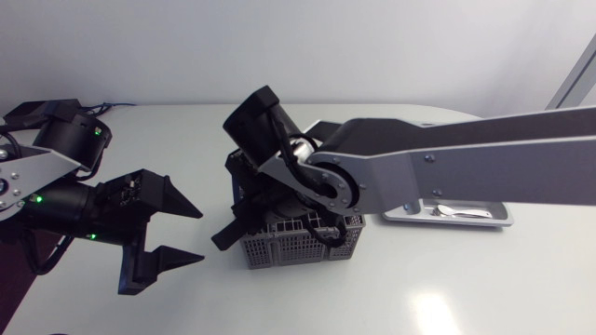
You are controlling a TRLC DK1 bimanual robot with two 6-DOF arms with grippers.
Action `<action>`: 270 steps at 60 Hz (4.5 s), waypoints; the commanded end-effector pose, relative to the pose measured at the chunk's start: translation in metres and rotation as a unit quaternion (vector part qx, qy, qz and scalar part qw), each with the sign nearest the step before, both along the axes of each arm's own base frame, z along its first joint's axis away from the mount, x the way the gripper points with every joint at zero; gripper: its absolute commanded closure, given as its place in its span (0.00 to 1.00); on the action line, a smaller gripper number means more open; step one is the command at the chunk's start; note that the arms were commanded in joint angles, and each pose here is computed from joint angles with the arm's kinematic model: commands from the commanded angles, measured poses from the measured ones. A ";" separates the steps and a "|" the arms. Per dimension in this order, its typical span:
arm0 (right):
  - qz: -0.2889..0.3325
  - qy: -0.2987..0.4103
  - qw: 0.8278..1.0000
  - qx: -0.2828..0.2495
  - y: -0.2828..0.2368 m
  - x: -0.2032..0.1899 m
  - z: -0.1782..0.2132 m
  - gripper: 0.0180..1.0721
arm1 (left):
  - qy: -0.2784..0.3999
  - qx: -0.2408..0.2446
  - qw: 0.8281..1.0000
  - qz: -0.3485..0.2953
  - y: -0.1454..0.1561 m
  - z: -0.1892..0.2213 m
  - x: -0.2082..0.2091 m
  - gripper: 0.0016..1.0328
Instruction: Unload the cutlery basket into the drawer organizer.
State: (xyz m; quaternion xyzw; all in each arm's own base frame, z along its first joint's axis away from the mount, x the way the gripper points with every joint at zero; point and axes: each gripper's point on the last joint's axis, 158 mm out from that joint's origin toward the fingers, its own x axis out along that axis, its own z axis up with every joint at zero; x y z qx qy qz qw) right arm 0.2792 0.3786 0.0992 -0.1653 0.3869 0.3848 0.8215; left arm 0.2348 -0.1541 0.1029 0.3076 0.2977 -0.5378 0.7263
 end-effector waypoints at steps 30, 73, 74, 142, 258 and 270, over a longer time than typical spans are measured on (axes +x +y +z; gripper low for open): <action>0.055 0.034 0.995 0.076 0.014 -0.031 0.061 0.92 | 0.031 -0.007 0.999 0.037 0.009 -0.015 0.008 0.05; 0.067 0.014 0.992 0.107 0.001 -0.042 0.106 0.92 | 0.032 -0.006 0.999 0.039 0.011 -0.016 0.009 0.05; 0.067 0.013 0.992 0.108 0.001 -0.043 0.107 0.92 | 0.033 -0.006 0.999 0.038 0.010 -0.016 0.009 0.05; -0.216 -0.016 0.976 0.021 -0.290 0.016 0.126 0.92 | 0.031 -0.005 0.999 0.042 0.012 -0.013 0.009 0.05; -0.187 -0.024 0.982 -0.032 -0.270 0.073 -0.031 0.93 | 0.074 -0.048 0.991 0.105 -0.008 -0.051 0.042 0.77; -0.128 0.019 0.991 -0.018 -0.227 0.050 -0.045 0.93 | 0.080 -0.060 0.991 0.092 -0.027 -0.058 0.041 0.77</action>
